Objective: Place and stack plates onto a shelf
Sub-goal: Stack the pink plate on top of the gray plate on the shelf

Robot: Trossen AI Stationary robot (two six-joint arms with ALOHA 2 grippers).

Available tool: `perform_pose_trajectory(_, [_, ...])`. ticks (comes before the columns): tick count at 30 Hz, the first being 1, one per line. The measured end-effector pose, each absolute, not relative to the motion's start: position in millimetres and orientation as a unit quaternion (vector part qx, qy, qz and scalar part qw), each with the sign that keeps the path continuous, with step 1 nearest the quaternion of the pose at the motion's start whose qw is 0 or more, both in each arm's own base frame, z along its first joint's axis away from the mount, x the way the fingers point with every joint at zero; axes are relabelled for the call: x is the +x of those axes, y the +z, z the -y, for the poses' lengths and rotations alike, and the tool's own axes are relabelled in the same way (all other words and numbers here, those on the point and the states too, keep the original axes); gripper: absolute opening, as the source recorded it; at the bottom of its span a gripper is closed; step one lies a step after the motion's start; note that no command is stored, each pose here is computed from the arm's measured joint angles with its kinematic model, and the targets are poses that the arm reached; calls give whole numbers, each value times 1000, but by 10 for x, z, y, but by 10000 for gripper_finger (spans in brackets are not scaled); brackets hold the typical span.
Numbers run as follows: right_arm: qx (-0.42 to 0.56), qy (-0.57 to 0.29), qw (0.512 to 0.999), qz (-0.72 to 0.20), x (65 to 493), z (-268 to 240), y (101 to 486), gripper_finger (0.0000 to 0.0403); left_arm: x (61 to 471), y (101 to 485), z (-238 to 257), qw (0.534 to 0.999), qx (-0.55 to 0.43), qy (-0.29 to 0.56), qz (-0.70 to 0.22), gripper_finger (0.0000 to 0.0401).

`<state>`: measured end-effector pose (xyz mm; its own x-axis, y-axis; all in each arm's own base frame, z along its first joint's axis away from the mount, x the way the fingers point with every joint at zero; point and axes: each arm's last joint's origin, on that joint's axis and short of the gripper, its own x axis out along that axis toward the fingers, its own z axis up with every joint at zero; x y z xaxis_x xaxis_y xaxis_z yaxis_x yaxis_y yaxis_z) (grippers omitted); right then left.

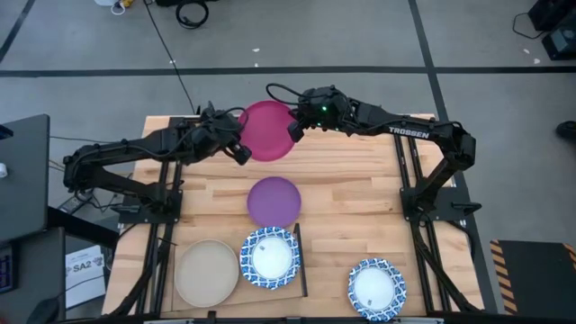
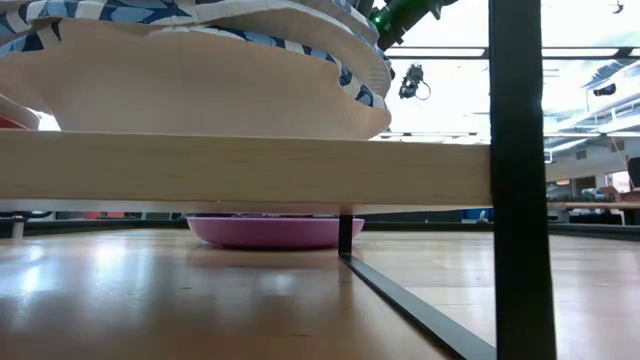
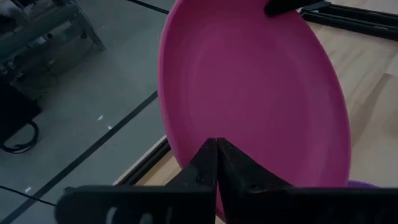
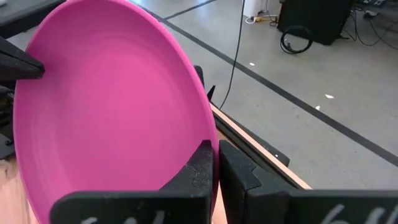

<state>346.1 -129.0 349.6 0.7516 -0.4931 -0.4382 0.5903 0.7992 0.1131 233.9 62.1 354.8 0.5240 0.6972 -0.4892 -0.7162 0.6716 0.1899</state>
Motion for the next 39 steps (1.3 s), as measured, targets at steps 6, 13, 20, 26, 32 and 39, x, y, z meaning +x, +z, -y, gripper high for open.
perform_pose_trajectory(6, [123,-292,928,-197,3459,1294,3497,15,2337,3545,-642,874,-31,403,-270,9])
perform_pose_trajectory(13, [127,-292,926,-202,3455,1292,3487,15,2342,3544,-637,877,-56,398,-262,7])
perform_pose_trajectory(20, [144,-297,916,-230,3424,1280,3429,15,2344,3545,-636,877,-74,403,-252,32])
perform_pose_trajectory(26, [144,-299,910,-248,3406,1274,3401,15,2344,3543,-635,877,-79,400,-253,54])
perform_pose_trajectory(32, [143,-296,910,-251,3403,1269,3396,15,2342,3541,-637,873,-108,411,-239,89])
perform_pose_trajectory(39, [143,-298,905,-266,3385,1269,3372,15,2343,3541,-635,873,-109,411,-239,134])
